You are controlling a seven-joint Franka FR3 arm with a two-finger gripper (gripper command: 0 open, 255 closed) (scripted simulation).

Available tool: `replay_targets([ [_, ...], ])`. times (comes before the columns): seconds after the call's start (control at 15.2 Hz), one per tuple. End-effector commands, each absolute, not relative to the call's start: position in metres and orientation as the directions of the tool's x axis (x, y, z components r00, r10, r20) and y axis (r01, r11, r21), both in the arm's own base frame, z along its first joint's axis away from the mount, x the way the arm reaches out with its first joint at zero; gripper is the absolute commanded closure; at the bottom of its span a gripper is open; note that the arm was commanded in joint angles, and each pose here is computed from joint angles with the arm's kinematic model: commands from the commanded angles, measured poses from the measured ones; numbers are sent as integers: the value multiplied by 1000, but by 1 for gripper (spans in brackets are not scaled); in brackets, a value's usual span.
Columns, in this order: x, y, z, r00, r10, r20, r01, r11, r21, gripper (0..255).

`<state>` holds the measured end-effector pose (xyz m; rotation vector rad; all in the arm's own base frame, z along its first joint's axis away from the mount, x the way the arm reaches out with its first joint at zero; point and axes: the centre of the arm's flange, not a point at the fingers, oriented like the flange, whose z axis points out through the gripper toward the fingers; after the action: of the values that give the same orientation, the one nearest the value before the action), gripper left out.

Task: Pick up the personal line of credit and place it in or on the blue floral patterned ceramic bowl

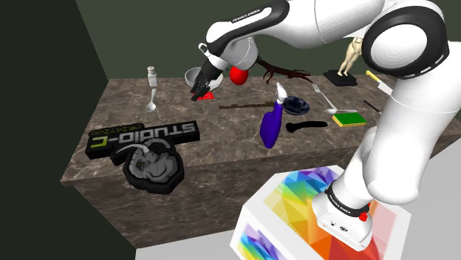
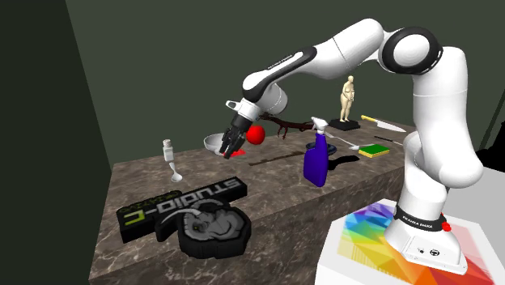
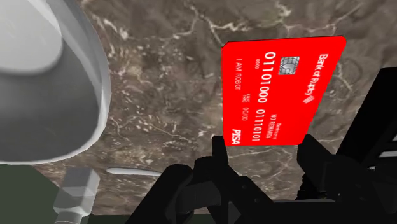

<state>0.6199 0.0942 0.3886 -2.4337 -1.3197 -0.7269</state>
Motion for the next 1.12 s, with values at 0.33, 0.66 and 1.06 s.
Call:
replay_targets([
  [0.33, 620, 93, 421, 457, 699, 550, 839, -544, -5, 255],
  [0.66, 580, 41, 423, 457, 699, 550, 839, -544, -5, 255],
  [1.06, 532, -22, 425, 457, 699, 550, 839, -544, -5, 255],
])
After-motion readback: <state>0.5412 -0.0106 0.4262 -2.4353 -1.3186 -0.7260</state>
